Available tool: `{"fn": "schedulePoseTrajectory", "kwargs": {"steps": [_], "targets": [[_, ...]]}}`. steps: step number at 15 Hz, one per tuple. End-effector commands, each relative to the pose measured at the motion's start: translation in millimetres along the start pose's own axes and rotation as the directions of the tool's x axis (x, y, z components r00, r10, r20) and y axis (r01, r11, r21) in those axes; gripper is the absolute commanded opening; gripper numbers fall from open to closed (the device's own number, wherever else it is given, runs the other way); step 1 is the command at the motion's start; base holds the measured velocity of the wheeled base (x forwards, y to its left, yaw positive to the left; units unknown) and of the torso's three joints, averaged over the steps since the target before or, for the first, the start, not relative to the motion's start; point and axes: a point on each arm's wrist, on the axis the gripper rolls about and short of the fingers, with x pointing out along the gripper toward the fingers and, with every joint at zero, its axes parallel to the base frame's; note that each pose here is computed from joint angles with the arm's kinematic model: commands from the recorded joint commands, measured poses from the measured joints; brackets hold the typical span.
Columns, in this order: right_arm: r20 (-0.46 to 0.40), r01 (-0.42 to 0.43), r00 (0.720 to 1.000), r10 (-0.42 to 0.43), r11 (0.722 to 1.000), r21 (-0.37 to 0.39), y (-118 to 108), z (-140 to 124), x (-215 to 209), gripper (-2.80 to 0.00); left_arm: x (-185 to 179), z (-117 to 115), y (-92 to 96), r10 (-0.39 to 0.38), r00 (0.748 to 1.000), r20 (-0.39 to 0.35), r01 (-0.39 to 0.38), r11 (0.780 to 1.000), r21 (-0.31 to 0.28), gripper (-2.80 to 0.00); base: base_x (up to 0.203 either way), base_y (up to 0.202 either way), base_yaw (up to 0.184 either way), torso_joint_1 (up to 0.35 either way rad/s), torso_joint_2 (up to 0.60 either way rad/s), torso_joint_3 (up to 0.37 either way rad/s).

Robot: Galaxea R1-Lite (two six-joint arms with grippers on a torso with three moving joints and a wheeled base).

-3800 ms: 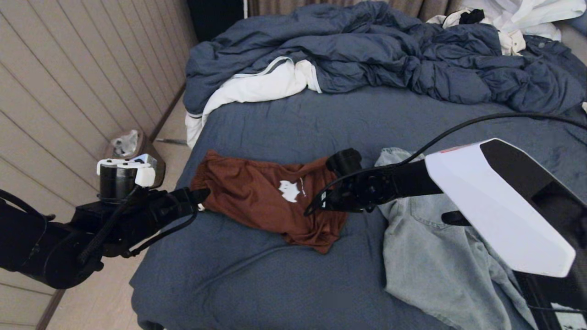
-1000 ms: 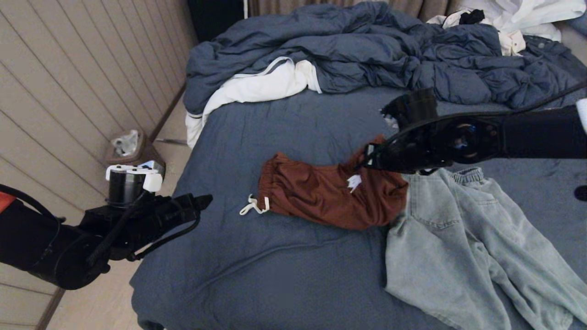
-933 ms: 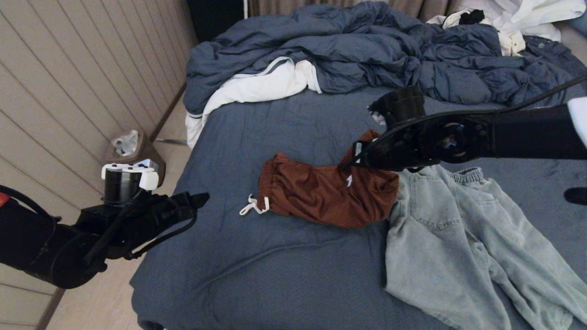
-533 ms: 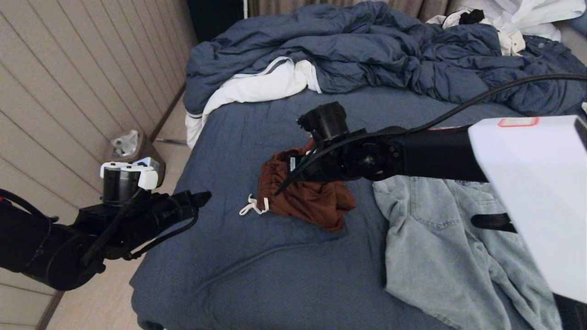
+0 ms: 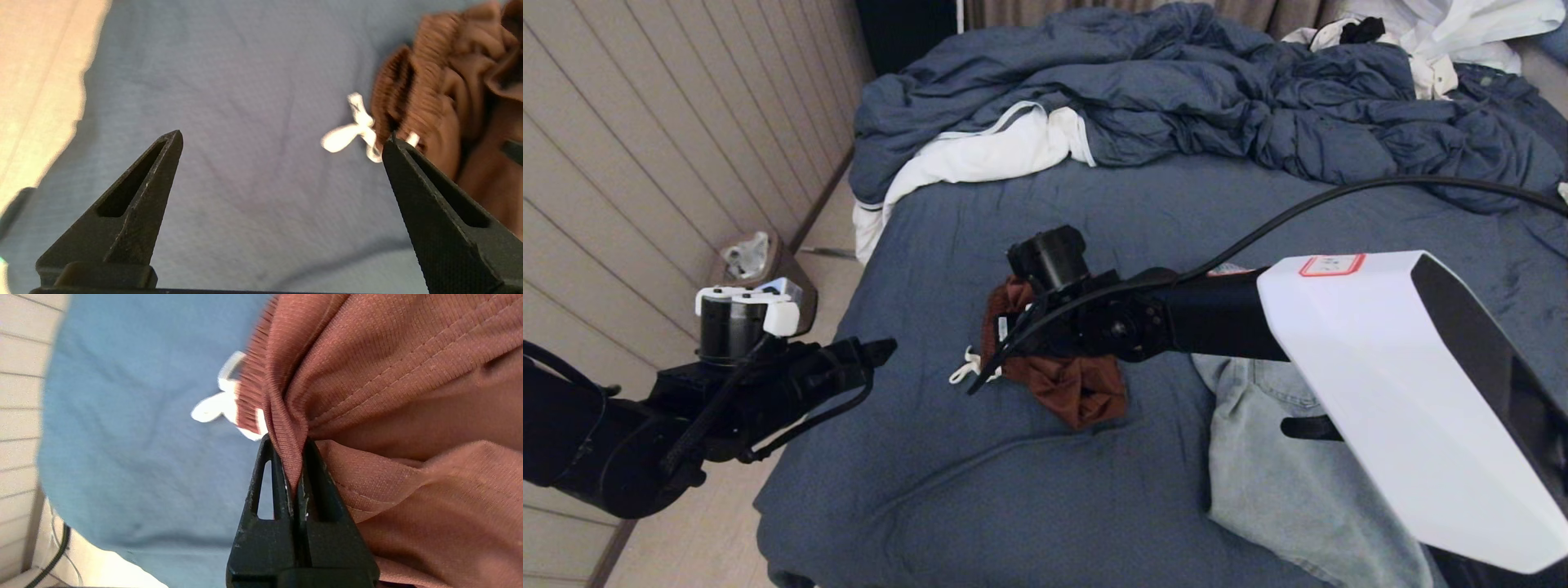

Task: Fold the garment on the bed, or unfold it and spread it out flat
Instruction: Fold the brown shorts

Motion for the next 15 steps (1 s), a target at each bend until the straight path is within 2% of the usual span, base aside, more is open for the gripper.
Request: {"fn": "schedulePoseTrajectory", "kwargs": {"steps": [1, 2, 7, 11, 12, 15], "targets": [[0.019, 0.011, 1.0, -0.011, 1.0, 0.007, -0.4, 0.4, 2.2, -2.8, 1.0, -0.5, -0.3, 0.0, 1.0, 0.001, 0.0, 1.0, -0.003, 0.0, 0.0, 0.0, 0.0, 0.0, 0.0, 0.0], [0.042, 0.029, 0.999, -0.03, 1.0, 0.008, -0.4, 2.2, 2.0, 0.0, 1.4, -0.8, -0.2, 0.0, 1.0, 0.0, 0.0, 1.0, -0.002, 0.0, 0.0, 0.0, 0.0, 0.0, 0.0, 0.0], [0.077, 0.032, 0.996, -0.034, 0.999, 0.023, -1.1, 9.3, -4.1, 0.0, 2.5, -1.9, 0.0, -0.004, 1.0, -0.008, 0.004, 1.0, -0.003, 0.0, 0.0, 0.0, 0.0, 0.0, 0.0, 0.0], [0.133, 0.046, 0.99, -0.051, 0.998, 0.045, -5.4, 29.9, -34.1, 0.0, 2.1, -1.6, -0.2, -0.006, 1.0, -0.007, 0.006, 1.0, -0.002, 0.0, 0.0, 0.0, 0.0, 0.0, 0.0, 0.0], [0.134, 0.08, 0.987, -0.086, 0.995, 0.052, -10.7, 30.1, -38.5, -2.8, 0.9, -0.9, -0.3, -0.008, 1.0, -0.004, 0.008, 1.0, -0.004, 0.0, 0.0, 0.0, 0.0, 0.0, 0.0, 0.0], [0.125, 0.216, 0.967, -0.224, 0.974, 0.072, -42.8, 30.2, -52.3, -2.8, -0.1, -0.4, -0.4, -0.009, 1.0, -0.002, 0.009, 1.0, -0.004, 0.0, 0.0, 0.0, 0.0, 0.0, 0.0, 0.0]]}}
